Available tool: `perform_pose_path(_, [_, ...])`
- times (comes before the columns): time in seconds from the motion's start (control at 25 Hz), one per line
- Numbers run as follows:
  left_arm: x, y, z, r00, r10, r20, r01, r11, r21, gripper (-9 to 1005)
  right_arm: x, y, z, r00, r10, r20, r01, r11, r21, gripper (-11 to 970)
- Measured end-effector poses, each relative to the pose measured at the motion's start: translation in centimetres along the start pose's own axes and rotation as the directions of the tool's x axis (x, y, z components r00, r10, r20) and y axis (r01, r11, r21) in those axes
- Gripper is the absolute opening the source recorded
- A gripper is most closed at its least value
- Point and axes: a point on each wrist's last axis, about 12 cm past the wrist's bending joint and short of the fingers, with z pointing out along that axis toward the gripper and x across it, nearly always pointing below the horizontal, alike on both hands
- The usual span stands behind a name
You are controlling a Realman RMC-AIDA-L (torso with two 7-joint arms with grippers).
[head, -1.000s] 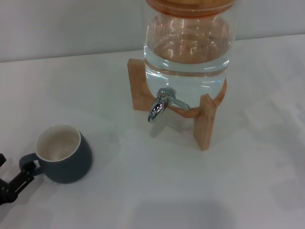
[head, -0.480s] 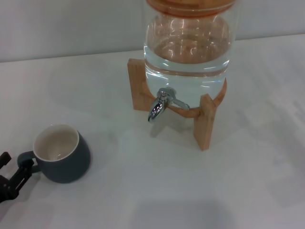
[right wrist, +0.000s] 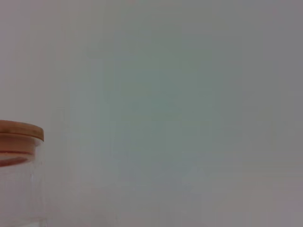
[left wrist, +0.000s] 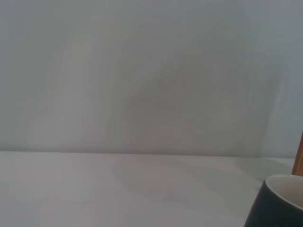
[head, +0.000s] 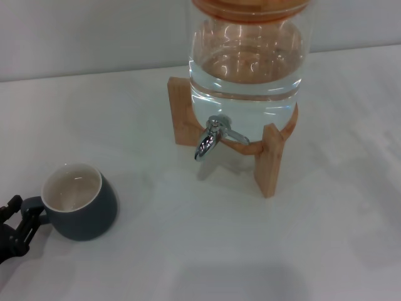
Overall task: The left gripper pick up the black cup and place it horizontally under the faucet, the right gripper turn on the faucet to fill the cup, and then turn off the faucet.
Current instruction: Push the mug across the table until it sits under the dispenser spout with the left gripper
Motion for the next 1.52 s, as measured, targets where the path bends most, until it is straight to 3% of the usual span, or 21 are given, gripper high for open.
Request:
perform_pose_path(0.2, [-0.1,0.0,0.1,1.000,0.002,0.000,-0.002,1.000,0.004,408,0.1,0.0,0.2,1.000,0.000,-0.003,0.000,1.000,0.001,869])
perform_pose_path(0.44, [-0.1,-0.2,0.4,1.000,0.016,-0.013,-0.016,1.000,0.027,238,0.1,0.0,0.7,1.000,0.000,-0.003,0.000,1.000,-0.002,868])
perform_pose_path(0.88, [-0.7,0.1,0.9,0.999,0.035,0.002,-0.035,0.999,0.030,169,0.3,0.1,1.0,1.000,0.005,-0.010,-0.005,1.000,0.001,868])
perform_pose_path(1.24, [-2.4,-0.3,3.4,0.996,0.082,0.026,-0.084,0.990,0.110,167,0.4,0.5,1.7,1.000,0.009,-0.007,-0.009,1.000,-0.017,868])
perform_pose_path(1.52, [-3.6,-1.6,6.1,0.993,0.113,0.035,-0.118,0.971,0.208,166,0.5,0.8,2.1,1.000,0.010,-0.010,-0.010,0.999,-0.038,869])
